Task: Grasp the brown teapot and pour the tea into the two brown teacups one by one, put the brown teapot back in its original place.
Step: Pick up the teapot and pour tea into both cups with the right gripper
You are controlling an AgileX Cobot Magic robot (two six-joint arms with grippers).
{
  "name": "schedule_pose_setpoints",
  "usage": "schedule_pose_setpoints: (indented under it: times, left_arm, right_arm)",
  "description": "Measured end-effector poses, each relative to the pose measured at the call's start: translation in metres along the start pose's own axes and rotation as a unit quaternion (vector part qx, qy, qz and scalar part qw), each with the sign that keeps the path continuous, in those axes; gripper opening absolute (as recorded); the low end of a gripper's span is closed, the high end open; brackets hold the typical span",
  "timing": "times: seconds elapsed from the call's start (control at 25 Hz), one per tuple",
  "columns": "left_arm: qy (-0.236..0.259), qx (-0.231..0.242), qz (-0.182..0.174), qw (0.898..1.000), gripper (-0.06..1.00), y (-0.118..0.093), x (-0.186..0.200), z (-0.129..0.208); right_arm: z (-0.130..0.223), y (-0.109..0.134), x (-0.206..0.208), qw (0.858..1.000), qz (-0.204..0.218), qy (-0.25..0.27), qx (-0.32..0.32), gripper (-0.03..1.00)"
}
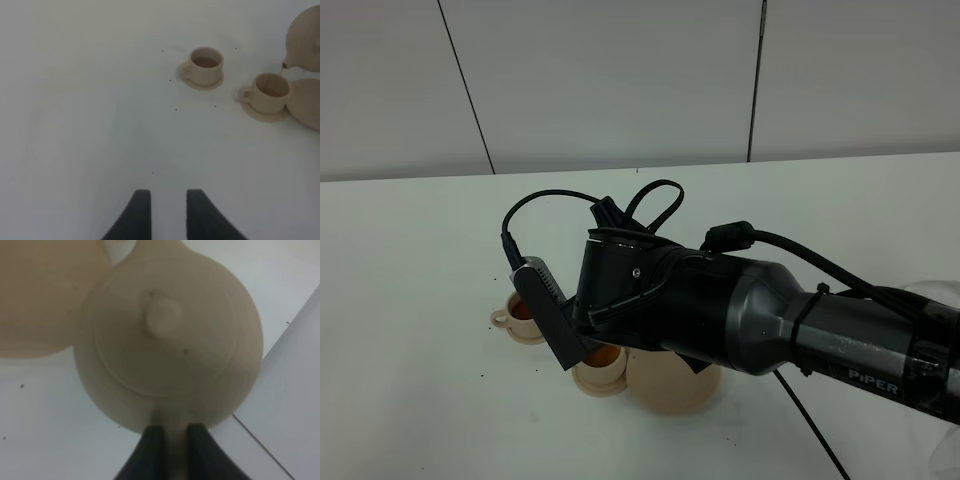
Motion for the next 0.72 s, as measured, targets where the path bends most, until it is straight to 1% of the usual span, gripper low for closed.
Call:
schedule_pose_setpoints:
  times: [0.72]
  left_arm:
    - [0.000,0.000,0.000,1.000,0.24,0.0000,0.0000,0.0000]
  right_arm:
    - [-0.0003,0.0001,0.0002,1.000,0.000,0.000,-0.001,0.10]
Point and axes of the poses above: a point on each arm's last joint axis where the gripper is mounted, x pointing back along that axis away from the gripper, y along the wrist's bending axis when the last joint is at zero, z = x × y, the point moved 8 cm from there along -x, pointing out along that axis toward the gripper, and after that the axes turned 5 degrees about -x, right-handed, at the moved point
